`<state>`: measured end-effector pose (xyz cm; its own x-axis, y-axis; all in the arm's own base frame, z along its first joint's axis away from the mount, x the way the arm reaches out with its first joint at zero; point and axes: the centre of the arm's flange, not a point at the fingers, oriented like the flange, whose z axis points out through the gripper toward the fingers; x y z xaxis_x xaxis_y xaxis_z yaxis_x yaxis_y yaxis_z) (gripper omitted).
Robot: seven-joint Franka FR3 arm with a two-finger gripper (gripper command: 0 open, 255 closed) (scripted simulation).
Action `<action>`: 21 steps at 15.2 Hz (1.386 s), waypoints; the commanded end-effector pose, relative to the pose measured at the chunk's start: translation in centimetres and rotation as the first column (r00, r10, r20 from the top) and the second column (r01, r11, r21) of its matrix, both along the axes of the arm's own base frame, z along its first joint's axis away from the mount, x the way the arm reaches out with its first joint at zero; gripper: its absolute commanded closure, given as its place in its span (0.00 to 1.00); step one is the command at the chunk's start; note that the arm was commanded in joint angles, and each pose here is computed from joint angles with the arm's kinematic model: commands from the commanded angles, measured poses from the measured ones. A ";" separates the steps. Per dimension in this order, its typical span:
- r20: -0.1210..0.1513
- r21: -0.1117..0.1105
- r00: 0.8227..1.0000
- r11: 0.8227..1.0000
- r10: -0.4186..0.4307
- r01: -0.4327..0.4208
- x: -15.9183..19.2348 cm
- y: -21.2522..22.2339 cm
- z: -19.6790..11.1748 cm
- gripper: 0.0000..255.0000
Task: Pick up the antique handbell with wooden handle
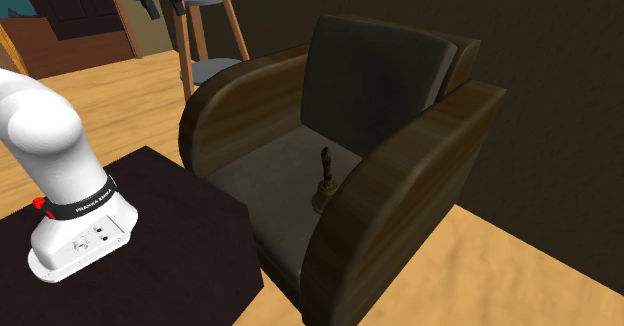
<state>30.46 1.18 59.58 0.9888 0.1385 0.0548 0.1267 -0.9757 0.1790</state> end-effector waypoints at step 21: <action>-0.070 0.069 0.990 0.990 -0.120 0.125 10.5 -20.0 -15.6 0.00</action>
